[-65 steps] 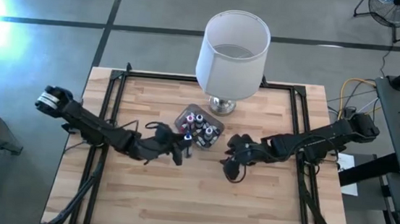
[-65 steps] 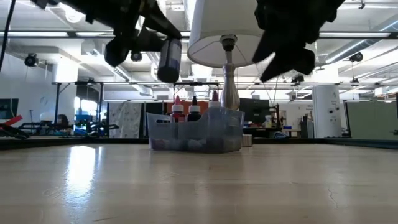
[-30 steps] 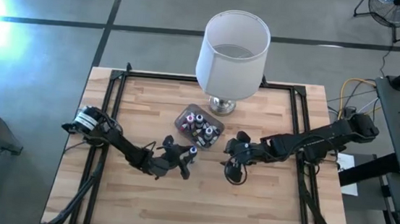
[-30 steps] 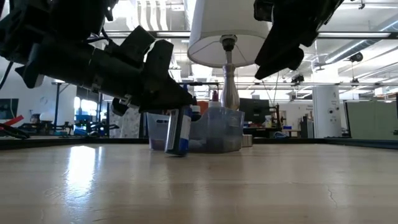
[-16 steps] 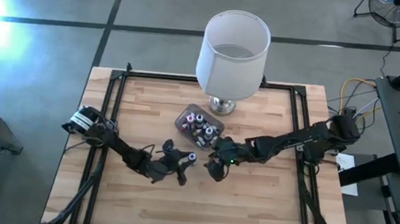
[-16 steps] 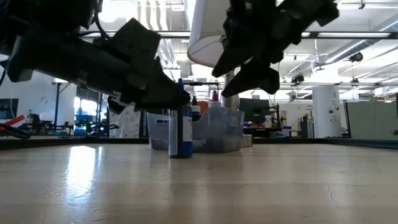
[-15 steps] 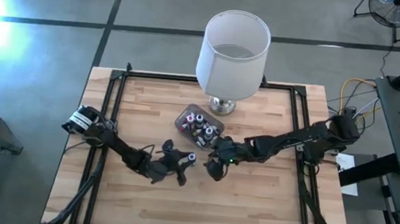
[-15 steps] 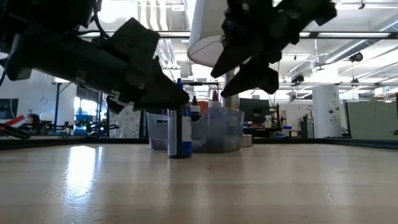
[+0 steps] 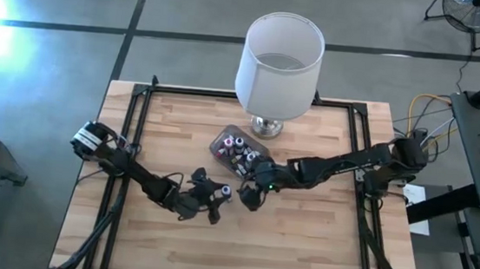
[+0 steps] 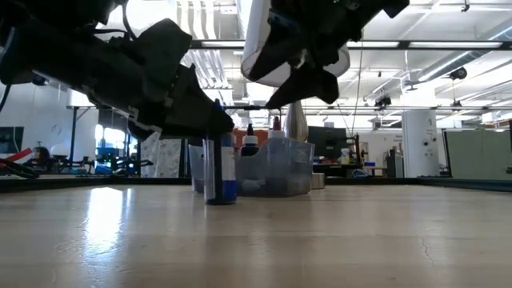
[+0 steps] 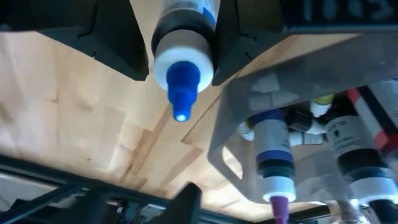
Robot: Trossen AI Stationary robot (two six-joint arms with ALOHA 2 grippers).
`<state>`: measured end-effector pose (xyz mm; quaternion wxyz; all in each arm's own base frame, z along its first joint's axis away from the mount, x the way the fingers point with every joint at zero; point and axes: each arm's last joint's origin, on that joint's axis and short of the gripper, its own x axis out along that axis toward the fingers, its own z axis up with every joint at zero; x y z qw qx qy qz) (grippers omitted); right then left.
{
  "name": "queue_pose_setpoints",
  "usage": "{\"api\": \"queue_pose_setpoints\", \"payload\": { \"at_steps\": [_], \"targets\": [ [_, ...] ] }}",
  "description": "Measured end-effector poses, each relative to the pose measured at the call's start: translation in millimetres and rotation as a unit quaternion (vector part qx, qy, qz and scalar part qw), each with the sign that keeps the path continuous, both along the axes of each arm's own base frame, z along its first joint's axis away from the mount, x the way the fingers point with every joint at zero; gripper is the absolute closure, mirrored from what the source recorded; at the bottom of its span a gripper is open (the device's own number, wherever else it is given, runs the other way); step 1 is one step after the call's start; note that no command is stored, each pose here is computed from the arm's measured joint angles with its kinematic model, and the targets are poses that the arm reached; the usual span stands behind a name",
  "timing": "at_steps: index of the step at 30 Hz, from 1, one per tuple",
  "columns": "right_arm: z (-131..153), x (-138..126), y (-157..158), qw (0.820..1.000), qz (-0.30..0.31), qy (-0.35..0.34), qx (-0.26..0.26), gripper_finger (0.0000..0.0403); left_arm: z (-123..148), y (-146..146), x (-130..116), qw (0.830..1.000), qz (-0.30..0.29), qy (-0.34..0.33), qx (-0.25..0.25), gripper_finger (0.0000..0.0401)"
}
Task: Pick & Place food coloring
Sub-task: Put the large blue food coloring into the black bin
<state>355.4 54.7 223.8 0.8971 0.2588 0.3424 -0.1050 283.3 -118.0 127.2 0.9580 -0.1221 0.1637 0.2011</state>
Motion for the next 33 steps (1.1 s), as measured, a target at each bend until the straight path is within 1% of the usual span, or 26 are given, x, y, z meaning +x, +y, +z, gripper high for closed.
{"api": "queue_pose_setpoints", "payload": {
  "at_steps": [3,7,11,16,17,20,22,25,28,31,33],
  "targets": [
    [-3,8,4,1.0,0.009,0.003,0.001,0.0107,4,2,-2,1.0,0.004,0.009,0.008,0.0235],
    [-5,19,11,0.999,0.034,0.004,-0.019,0.0072,0,3,-9,0.998,-0.01,0.053,0.012,0.0226],
    [2,27,12,0.999,0.031,0.018,-0.03,0.0051,0,5,-12,0.998,0.0,0.066,0.012,0.022],
    [4,20,10,0.994,0.023,0.093,-0.048,0.0053,1,4,-11,0.998,-0.011,0.065,0.024,0.022],
    [1,16,9,0.991,0.023,0.12,-0.049,0.0055,1,5,-11,0.997,-0.012,0.066,0.026,0.022],
    [-8,5,14,0.982,0.046,0.174,-0.052,0.006,-2,5,-12,0.996,-0.018,0.079,0.029,0.022],
    [-13,-1,19,0.978,0.064,0.193,-0.054,0.0063,-4,6,-14,0.993,-0.028,0.1,0.047,0.022],
    [-17,-5,28,0.975,0.076,0.201,-0.052,0.0066,-6,8,-14,0.989,-0.042,0.122,0.079,0.022],
    [-17,-5,31,0.977,0.067,0.198,-0.047,0.0067,-6,14,-11,0.984,-0.051,0.137,0.101,0.022],
    [-18,-7,33,0.977,0.061,0.199,-0.051,0.0067,-9,27,-7,0.981,-0.042,0.153,0.108,0.022],
    [-18,-7,34,0.977,0.061,0.199,-0.052,0.0068,-10,36,-5,0.979,-0.049,0.167,0.103,0.022]
  ]
}}
